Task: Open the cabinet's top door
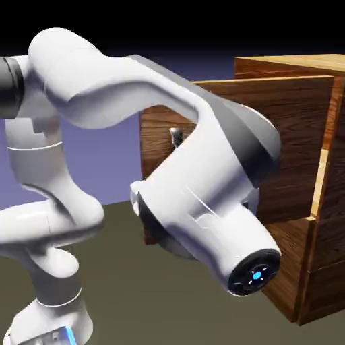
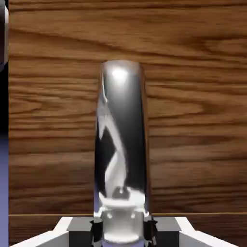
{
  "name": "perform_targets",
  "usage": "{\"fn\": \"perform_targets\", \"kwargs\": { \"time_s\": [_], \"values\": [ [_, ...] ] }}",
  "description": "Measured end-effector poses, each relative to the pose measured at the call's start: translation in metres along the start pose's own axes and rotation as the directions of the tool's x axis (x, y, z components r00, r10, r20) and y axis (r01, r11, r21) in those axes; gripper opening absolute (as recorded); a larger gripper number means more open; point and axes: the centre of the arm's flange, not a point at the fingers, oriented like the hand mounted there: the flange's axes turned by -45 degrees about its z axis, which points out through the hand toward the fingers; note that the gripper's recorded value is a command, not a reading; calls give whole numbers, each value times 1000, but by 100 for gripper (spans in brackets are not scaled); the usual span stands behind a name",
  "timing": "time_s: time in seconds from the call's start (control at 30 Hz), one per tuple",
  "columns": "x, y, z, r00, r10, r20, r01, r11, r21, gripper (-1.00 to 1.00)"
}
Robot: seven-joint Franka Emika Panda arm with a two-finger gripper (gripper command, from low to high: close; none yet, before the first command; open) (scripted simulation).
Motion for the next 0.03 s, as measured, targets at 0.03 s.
{"fn": "perform_targets", "kwargs": {
  "time_s": [0.03],
  "values": [
    [0,1,-2,1000,0,0,0,1000,8,100]
  ]
}}
